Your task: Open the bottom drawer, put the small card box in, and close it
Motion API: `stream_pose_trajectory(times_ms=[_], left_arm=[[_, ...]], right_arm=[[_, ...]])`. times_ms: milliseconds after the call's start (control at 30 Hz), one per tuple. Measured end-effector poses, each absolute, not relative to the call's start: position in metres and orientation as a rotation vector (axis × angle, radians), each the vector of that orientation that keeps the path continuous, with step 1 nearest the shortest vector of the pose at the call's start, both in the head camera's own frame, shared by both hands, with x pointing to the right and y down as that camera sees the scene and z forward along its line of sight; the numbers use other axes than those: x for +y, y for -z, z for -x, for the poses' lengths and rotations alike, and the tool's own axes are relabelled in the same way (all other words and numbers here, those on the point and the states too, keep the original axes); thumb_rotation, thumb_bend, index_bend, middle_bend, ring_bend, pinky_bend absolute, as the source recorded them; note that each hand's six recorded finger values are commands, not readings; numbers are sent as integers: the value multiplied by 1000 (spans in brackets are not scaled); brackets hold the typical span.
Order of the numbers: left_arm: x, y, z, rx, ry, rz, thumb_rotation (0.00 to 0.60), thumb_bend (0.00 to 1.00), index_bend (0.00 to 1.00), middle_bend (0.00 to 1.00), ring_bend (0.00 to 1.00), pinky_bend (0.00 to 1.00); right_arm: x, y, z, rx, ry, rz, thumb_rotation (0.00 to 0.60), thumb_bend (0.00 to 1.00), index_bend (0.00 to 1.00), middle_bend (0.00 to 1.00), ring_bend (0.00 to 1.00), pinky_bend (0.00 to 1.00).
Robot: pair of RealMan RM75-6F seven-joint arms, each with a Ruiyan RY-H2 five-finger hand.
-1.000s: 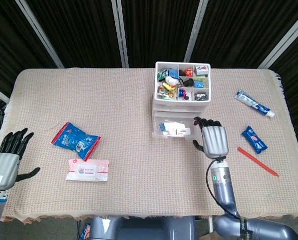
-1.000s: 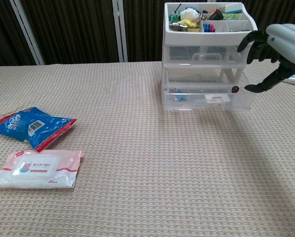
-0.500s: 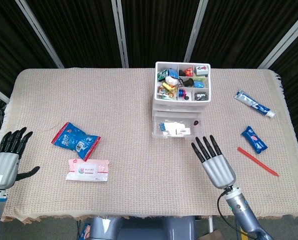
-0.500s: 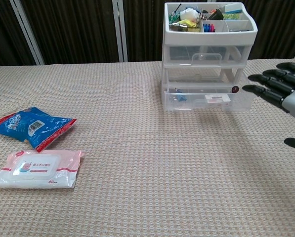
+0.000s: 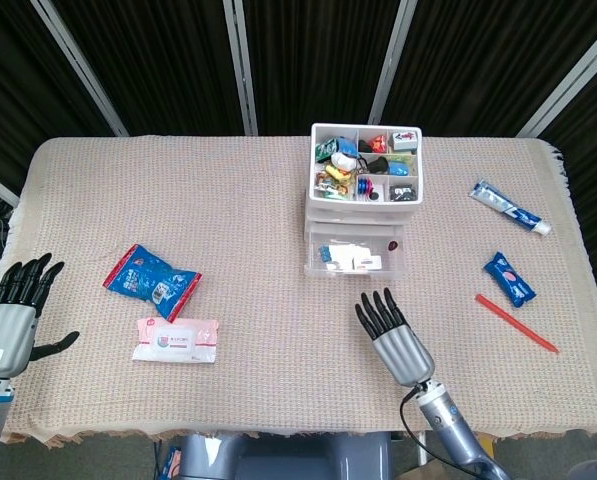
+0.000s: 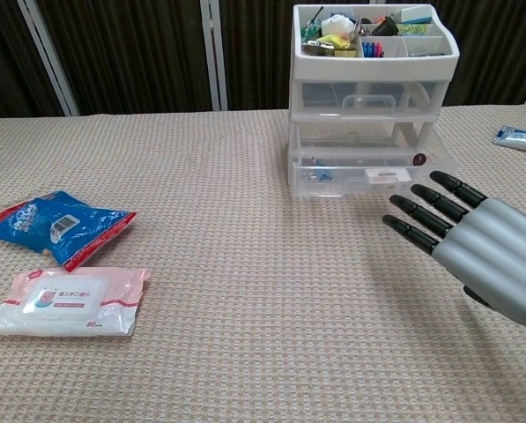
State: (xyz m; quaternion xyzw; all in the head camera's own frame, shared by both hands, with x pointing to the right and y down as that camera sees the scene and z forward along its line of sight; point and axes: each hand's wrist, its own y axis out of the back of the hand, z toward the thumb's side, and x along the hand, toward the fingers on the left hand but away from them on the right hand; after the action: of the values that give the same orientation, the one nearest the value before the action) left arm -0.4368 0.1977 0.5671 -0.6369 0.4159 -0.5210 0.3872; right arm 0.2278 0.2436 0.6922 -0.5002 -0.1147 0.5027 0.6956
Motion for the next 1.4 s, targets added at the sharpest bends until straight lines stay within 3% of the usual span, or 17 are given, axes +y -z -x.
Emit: stream_pose_trajectory(times_ms=[367, 1400], left_arm=[[198, -567, 437, 1065, 1328, 1629, 600, 101, 74, 0, 0, 0], [196, -568, 440, 1087, 1352, 1654, 600, 100, 73, 0, 0, 0]], right_arm=[[228, -716, -216, -243, -1179, 1062, 600, 148, 49, 0, 0, 0], [185, -735, -183, -278, -1224, 991, 600, 151, 49, 0, 0, 0]])
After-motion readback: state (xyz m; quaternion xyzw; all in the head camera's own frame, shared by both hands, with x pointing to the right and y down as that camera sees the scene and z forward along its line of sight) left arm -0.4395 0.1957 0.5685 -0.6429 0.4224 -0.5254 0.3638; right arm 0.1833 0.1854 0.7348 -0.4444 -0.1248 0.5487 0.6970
